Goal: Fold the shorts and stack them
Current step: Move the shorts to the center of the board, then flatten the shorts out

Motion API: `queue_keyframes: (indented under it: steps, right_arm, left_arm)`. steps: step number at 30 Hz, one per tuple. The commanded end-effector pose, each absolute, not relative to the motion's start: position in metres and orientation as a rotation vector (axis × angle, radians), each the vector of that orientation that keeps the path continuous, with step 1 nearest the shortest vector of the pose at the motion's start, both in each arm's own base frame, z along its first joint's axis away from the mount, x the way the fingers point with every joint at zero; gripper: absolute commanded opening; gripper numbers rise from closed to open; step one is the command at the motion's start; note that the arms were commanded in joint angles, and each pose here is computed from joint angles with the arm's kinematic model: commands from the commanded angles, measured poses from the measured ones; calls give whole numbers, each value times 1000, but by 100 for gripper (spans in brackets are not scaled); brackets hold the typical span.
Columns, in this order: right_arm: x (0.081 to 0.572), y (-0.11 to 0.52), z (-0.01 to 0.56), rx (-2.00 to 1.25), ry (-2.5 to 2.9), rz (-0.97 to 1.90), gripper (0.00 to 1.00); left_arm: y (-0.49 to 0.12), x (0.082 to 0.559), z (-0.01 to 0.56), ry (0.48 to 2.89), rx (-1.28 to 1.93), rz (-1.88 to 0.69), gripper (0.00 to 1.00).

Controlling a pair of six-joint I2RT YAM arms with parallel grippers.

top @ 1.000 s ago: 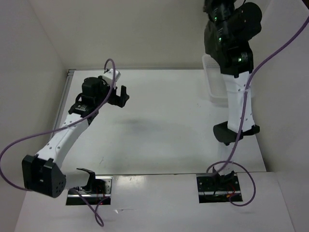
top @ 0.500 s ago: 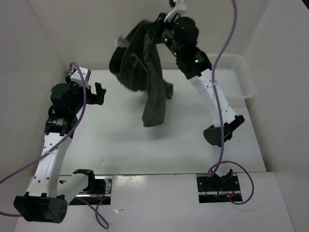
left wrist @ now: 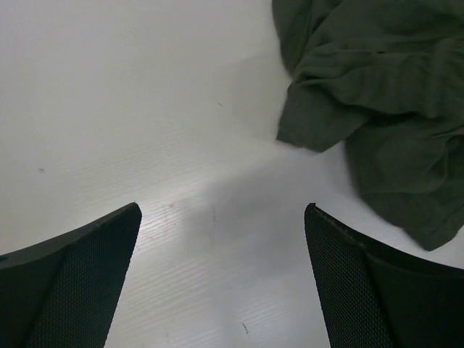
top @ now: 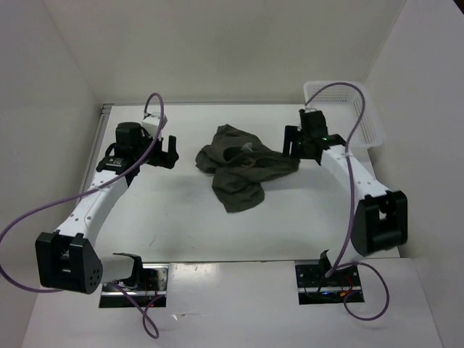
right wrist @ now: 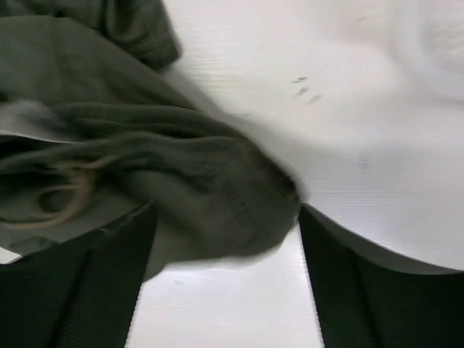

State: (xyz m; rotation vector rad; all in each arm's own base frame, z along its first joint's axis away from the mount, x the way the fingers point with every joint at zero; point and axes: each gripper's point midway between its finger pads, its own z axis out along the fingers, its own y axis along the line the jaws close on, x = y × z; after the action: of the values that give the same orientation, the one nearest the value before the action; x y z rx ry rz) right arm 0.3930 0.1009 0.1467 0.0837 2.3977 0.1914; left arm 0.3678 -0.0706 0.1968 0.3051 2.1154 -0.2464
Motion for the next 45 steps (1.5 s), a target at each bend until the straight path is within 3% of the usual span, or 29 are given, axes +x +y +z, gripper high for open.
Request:
queue_keyframes:
  steps: [1, 3, 8, 16, 23, 26, 27, 29, 30, 31, 34, 41, 45]
  right_arm:
    - [378, 96, 173, -206, 2281, 132, 88]
    - [379, 111, 193, -288, 2217, 191, 97]
    - [403, 210, 268, -645, 1916, 376, 98]
    - [413, 304, 193, -1211, 1839, 280, 100]
    - [432, 296, 136, -1240, 1926, 58, 100]
    - [421, 288, 116, -1288, 1966, 46, 82]
    - [414, 283, 113, -1297, 1980, 45, 60]
    - [407, 274, 119, -1288, 1980, 26, 36]
    - [406, 269, 123, -1278, 1979, 8, 14]
    - [401, 266, 134, -1271, 1969, 9, 2]
    - [391, 258, 154, -1285, 1944, 1, 0]
    - [342, 192, 251, -1261, 1859, 96, 0]
    - [310, 141, 257, -1244, 1893, 101, 0]
  left_arm:
    - [-92, 372, 189, 2118, 368, -285, 100]
    - [-97, 374, 184, 2124, 382, -293, 100]
    - [-99, 377, 177, 2138, 387, -304, 100]
    - [-97, 366, 168, 2159, 388, -306, 100]
    - [-96, 358, 159, 2179, 388, -308, 100]
    - [-99, 356, 159, 2176, 399, -331, 100]
    - [-99, 356, 162, 2167, 399, -331, 100]
    - [-101, 356, 163, 2165, 404, -341, 100]
    - [-105, 352, 159, 2172, 419, -357, 100]
    - [-105, 352, 159, 2172, 419, -357, 100]
    - [-127, 344, 145, 2202, 488, -365, 100]
    - [-190, 382, 135, 2117, 615, -393, 100]
    - [-232, 410, 148, 2001, 659, -420, 100]
